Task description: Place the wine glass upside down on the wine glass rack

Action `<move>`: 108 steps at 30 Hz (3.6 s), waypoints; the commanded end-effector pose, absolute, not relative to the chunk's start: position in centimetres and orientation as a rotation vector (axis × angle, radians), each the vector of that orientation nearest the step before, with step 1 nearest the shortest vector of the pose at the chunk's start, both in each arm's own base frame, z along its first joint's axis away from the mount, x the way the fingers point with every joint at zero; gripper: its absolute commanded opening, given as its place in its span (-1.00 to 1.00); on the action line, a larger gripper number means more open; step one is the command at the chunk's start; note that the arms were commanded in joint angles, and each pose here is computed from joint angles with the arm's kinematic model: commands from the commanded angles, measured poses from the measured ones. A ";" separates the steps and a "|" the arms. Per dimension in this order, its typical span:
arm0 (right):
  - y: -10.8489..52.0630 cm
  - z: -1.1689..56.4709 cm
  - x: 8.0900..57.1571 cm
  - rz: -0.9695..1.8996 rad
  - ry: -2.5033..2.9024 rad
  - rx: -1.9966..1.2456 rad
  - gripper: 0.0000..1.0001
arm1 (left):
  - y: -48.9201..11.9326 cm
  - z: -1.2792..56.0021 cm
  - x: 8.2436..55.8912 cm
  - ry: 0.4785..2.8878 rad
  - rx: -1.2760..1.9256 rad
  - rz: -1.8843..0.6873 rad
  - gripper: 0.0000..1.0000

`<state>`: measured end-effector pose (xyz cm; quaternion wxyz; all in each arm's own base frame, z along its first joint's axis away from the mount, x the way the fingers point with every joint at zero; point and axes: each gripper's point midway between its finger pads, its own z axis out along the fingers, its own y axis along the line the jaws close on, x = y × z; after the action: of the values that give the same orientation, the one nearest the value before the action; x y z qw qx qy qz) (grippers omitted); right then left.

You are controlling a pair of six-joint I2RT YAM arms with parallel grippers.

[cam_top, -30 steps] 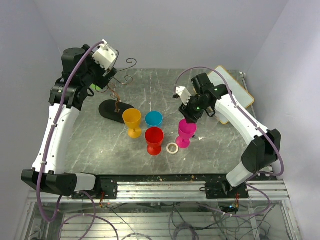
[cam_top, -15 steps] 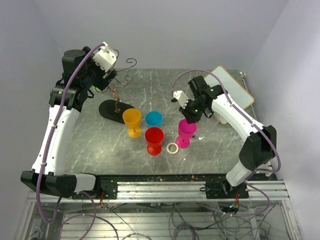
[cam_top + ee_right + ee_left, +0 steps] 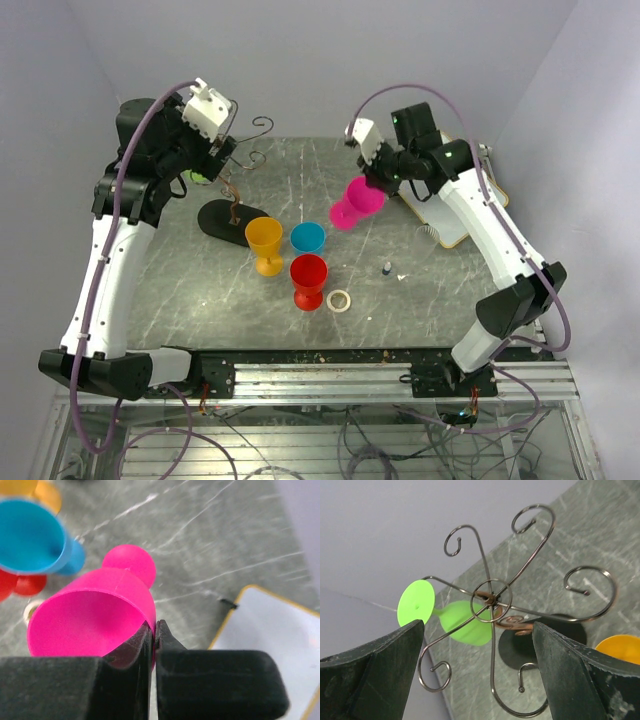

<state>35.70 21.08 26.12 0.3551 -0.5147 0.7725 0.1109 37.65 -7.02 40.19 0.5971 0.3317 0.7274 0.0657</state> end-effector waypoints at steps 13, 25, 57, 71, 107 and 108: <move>22.5 45.2 39.4 0.228 1.503 -0.882 -1.00 | -15.4 46.8 34.6 1.551 0.464 -0.620 0.71; 26.5 50.2 35.8 0.566 1.370 -0.892 -1.00 | -20.0 44.4 35.4 1.600 0.391 -0.990 0.57; 27.6 49.3 35.5 0.640 1.374 -0.919 -1.00 | -21.0 42.7 35.7 1.637 0.387 -1.028 -0.59; 27.4 49.0 35.4 0.632 1.383 -0.919 -1.00 | -20.9 42.4 35.5 1.636 0.390 -1.022 -0.86; 17.4 40.5 36.1 0.181 1.627 -0.896 0.99 | 6.9 56.2 45.7 1.385 0.029 0.570 -0.86; 17.3 40.5 36.0 0.201 1.628 -0.895 0.99 | 7.3 56.0 46.2 1.388 0.043 0.612 -0.86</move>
<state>37.16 18.84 38.99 0.5813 -0.3884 0.7111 0.0755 46.62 4.60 52.54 0.7215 0.0163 0.6730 0.1622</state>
